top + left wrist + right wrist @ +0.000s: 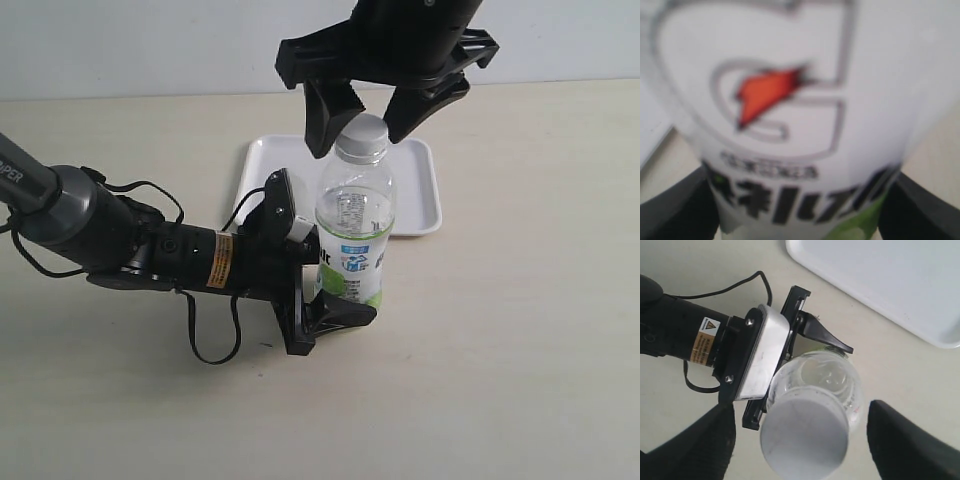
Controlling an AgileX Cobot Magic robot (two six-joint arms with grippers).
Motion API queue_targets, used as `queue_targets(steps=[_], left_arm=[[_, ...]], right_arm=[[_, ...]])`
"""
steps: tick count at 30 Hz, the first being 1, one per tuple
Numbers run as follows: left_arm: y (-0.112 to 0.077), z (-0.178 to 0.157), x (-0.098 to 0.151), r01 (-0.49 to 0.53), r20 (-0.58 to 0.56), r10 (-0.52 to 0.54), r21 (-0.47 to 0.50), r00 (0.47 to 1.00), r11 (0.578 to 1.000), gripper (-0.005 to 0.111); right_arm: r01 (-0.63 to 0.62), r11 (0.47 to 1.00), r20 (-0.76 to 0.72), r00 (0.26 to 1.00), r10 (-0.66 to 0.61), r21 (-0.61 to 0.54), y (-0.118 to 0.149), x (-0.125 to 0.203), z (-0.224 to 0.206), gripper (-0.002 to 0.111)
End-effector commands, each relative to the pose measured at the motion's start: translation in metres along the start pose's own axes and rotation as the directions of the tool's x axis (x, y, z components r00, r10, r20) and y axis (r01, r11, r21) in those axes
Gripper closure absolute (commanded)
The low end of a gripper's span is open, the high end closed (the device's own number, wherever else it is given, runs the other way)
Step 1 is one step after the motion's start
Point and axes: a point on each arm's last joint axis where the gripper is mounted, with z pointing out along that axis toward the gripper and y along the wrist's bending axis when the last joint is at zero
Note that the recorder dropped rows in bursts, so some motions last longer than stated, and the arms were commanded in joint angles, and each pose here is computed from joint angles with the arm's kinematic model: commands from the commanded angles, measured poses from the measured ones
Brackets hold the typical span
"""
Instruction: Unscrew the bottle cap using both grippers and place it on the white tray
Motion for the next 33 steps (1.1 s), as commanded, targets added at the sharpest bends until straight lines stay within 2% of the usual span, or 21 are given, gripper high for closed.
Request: queue_targets(steps=[1, 6, 12, 33], left_arm=[[-0.0002, -0.0009, -0.0106, -0.014, 0.049, 0.014, 0.005, 0.999, 1.0, 0.107], [-0.0002, -0.0009, -0.0106, -0.012, 0.049, 0.012, 0.005, 0.999, 1.0, 0.107], [-0.0002, -0.0009, -0.0106, -0.012, 0.049, 0.012, 0.005, 0.999, 1.0, 0.107], [-0.0002, -0.0009, -0.0106, -0.012, 0.049, 0.012, 0.005, 0.999, 1.0, 0.107]], right_arm=[[0.01, 1.0, 0.03, 0.999, -0.011, 0.021, -0.0013, -0.0006, -0.009, 0.038], [0.016, 0.999, 0.047, 0.999, -0.018, 0.029, -0.0012, 0.0011, -0.0157, 0.038], [0.025, 0.999, 0.047, 0.999, -0.026, 0.03, -0.0012, 0.0011, -0.0157, 0.047], [0.051, 0.998, 0.03, 0.998, -0.052, 0.042, -0.0031, -0.0007, -0.0091, 0.049]])
